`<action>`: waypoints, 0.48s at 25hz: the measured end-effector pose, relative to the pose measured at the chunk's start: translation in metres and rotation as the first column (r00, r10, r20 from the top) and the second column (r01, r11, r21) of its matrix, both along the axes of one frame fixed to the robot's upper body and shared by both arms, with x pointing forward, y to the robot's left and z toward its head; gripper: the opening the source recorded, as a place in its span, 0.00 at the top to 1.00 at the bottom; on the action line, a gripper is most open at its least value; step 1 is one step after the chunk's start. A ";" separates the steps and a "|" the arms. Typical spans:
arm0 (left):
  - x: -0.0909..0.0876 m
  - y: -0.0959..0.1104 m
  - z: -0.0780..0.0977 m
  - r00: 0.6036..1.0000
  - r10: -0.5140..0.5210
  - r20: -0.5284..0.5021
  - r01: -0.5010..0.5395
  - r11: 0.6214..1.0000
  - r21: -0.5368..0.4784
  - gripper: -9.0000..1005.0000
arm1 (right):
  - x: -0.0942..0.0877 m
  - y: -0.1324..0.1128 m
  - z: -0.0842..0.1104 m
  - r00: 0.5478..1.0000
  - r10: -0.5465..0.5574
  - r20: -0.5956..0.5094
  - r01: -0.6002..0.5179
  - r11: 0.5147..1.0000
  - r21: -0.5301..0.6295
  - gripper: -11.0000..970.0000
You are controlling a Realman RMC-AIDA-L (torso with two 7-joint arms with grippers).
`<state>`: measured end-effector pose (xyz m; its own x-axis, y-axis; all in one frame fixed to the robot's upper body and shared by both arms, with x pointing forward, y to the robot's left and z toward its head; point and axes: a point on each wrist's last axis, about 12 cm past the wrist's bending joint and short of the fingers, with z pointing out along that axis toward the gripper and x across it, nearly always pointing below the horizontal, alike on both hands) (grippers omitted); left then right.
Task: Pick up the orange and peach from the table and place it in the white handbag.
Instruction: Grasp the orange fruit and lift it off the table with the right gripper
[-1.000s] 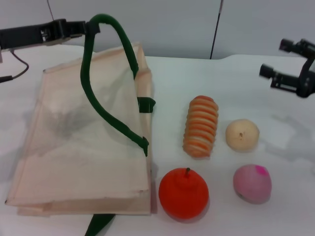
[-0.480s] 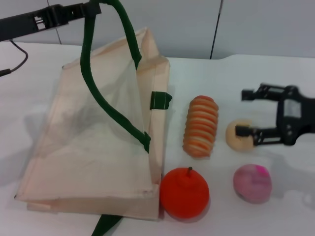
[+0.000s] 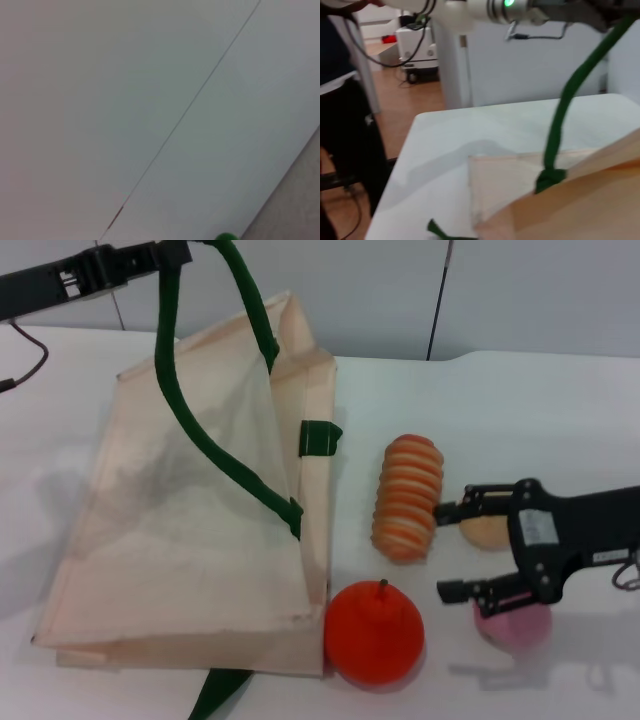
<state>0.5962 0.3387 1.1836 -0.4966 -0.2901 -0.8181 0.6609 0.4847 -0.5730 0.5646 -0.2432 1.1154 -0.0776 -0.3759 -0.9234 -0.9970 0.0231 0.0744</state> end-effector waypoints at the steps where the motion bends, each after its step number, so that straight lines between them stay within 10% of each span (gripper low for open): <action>1: -0.001 0.001 0.000 1.000 0.003 0.000 -0.003 1.000 -0.002 0.85 | 0.000 0.002 -0.001 1.000 0.011 -0.005 -0.011 1.000 -0.004 0.09; 12: -0.005 0.006 -0.004 1.000 0.015 -0.009 -0.015 1.000 -0.003 0.85 | -0.001 0.026 -0.010 0.994 0.104 -0.041 -0.107 0.992 -0.066 0.09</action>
